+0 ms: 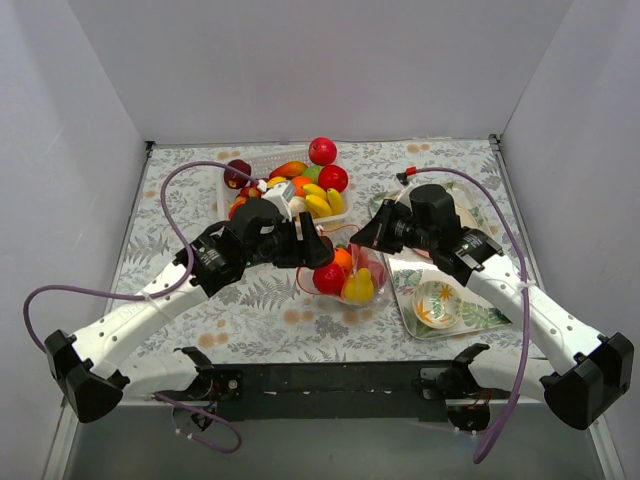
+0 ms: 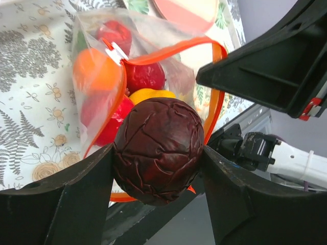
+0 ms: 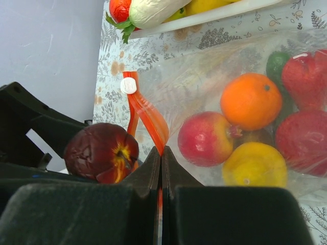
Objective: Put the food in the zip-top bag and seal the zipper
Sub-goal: Place the fake fruit in the zipper food storage bag, then zip the zipper food storage bag at the center of the board.
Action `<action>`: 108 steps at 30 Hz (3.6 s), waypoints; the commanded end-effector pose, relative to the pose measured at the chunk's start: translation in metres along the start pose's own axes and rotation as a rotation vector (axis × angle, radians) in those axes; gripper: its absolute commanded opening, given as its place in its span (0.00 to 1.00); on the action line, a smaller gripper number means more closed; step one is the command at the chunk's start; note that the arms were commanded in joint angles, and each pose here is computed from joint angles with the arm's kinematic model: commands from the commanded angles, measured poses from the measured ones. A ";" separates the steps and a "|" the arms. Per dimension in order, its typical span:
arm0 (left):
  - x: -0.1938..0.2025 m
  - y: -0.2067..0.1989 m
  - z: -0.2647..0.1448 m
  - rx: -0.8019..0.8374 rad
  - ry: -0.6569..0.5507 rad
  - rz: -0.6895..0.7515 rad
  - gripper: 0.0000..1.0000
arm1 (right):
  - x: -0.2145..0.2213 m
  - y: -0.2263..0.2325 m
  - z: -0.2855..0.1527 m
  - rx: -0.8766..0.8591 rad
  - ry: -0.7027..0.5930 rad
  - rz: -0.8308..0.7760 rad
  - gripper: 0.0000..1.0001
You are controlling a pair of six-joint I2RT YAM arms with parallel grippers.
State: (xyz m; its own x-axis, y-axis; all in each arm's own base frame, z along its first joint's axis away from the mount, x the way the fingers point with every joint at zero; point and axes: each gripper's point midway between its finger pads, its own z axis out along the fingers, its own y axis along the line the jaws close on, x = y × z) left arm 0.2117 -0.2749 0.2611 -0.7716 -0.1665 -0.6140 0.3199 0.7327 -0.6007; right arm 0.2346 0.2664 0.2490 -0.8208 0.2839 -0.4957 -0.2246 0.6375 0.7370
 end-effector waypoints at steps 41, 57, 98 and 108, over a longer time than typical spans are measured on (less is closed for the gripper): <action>-0.030 0.033 0.049 -0.313 -0.153 -0.180 0.55 | 0.014 0.047 -0.014 -0.119 0.018 -0.061 0.01; -0.005 0.056 0.049 -0.258 -0.021 -0.512 0.47 | 0.015 0.055 -0.018 -0.132 0.017 -0.078 0.01; -0.022 0.077 0.009 -0.299 -0.216 -0.945 0.00 | 0.038 0.026 -0.017 -0.025 0.110 -0.202 0.14; -0.032 0.091 0.007 -0.341 -0.314 -1.013 0.00 | 0.047 0.019 -0.032 0.013 0.120 -0.418 0.49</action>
State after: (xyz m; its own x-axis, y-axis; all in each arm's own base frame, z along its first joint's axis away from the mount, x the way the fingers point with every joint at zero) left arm 0.2528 -0.2137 0.1988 -0.6264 -0.7423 -0.2380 -0.4294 0.5834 -0.6894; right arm 0.1804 0.2746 0.2353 -0.8097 -0.0075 -0.5868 -0.4241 0.6987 0.5762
